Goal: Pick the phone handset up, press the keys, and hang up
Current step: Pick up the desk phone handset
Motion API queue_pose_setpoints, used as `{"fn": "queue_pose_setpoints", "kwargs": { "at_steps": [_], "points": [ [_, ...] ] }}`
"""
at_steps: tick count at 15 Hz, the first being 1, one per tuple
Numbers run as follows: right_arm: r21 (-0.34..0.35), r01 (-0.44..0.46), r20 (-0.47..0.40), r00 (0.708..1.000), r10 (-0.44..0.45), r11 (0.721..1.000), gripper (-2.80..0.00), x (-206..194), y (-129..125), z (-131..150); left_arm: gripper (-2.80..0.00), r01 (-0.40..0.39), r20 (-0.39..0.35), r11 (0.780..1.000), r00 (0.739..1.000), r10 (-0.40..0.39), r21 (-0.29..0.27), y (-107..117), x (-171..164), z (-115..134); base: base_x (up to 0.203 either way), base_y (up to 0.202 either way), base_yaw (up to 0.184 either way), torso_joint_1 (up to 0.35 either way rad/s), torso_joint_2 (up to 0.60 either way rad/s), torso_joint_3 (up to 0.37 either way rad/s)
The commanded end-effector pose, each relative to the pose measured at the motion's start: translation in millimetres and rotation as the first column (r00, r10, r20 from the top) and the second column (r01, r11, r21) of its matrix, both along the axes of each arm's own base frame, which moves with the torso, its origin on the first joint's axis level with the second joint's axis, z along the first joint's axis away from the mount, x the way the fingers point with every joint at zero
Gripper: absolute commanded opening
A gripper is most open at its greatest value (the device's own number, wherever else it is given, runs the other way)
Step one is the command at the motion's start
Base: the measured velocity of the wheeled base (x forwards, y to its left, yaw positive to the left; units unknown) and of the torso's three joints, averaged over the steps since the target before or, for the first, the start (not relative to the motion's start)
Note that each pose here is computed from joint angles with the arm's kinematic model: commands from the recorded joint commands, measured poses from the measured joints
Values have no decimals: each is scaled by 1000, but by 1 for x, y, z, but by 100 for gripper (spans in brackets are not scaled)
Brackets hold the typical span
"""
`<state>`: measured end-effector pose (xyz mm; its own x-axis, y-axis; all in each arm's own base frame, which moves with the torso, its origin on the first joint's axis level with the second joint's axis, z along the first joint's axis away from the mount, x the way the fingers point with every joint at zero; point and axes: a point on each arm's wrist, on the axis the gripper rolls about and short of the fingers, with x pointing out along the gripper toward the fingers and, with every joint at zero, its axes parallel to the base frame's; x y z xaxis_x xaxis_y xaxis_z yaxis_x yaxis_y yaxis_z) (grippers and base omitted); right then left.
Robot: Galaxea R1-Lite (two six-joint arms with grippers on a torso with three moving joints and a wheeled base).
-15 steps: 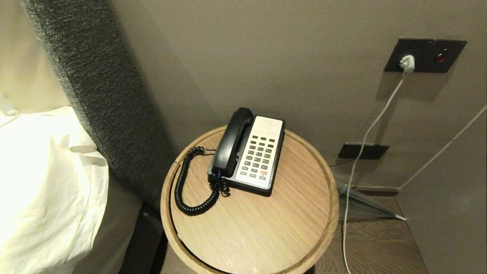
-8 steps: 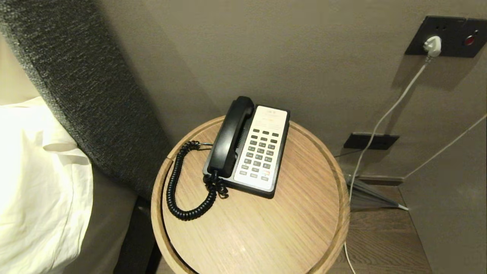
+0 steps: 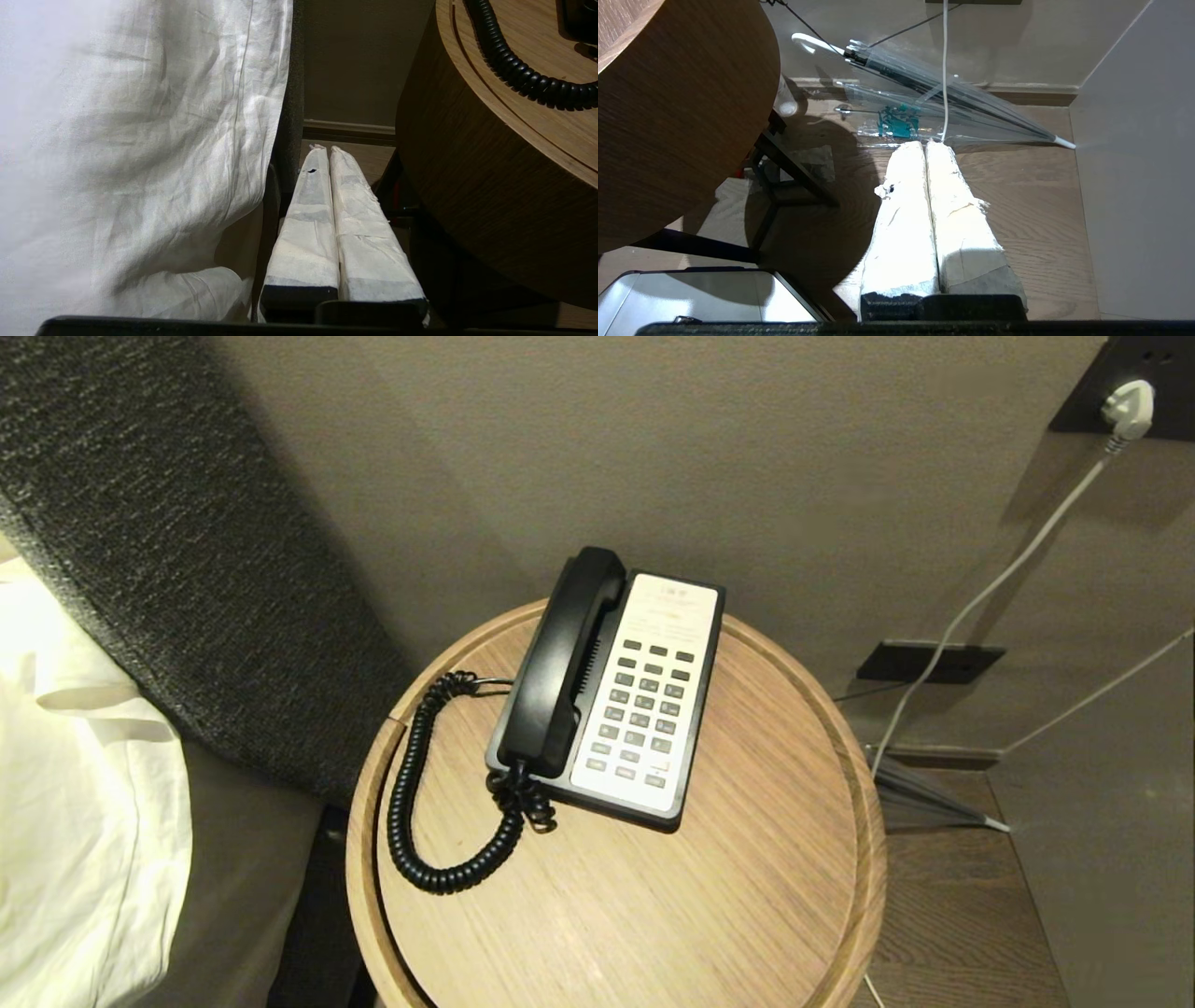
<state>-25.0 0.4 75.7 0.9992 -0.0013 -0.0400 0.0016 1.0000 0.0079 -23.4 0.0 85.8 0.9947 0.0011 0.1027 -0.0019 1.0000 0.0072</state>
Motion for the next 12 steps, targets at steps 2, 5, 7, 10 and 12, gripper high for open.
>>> {"fn": "queue_pose_setpoints", "kwargs": {
  "at_steps": [2, 5, 7, 10, 12],
  "points": [
    [0, 0, 0, 1000, 0, 1000, -280, 0, 0, 0, -280, 0, -40, 1000, 999, 0, 0, 0, 3, -11, 0, 0, 0, 0, 0, 0],
    [0, -1, 0, 1000, 1, 1000, -280, 0, 0, 0, -280, -2, -46, 1000, 999, 2, 11, 0, 3, -12, 0, 0, 0, 0, 0, 0],
    [0, 0, 0, 1000, 0, 1000, -280, 0, 0, 0, -280, -2, -46, 1000, 999, 3, 10, 0, 3, -11, 0, 0, 0, 0, 0, 0],
    [0, -1, 0, 1000, 1, 1000, -280, 0, 0, 0, -280, 10, -2, 1000, 1000, -10, 11, 0, -9, 33, 0, 0, 0, 0, 0, 0],
    [0, -1, 0, 1000, 1, 1000, -280, 0, 0, 0, -280, 56, -31, 998, 998, -56, -6, -1, -12, 90, 0, 0, 0, 0, 0, 0]
  ]
}}
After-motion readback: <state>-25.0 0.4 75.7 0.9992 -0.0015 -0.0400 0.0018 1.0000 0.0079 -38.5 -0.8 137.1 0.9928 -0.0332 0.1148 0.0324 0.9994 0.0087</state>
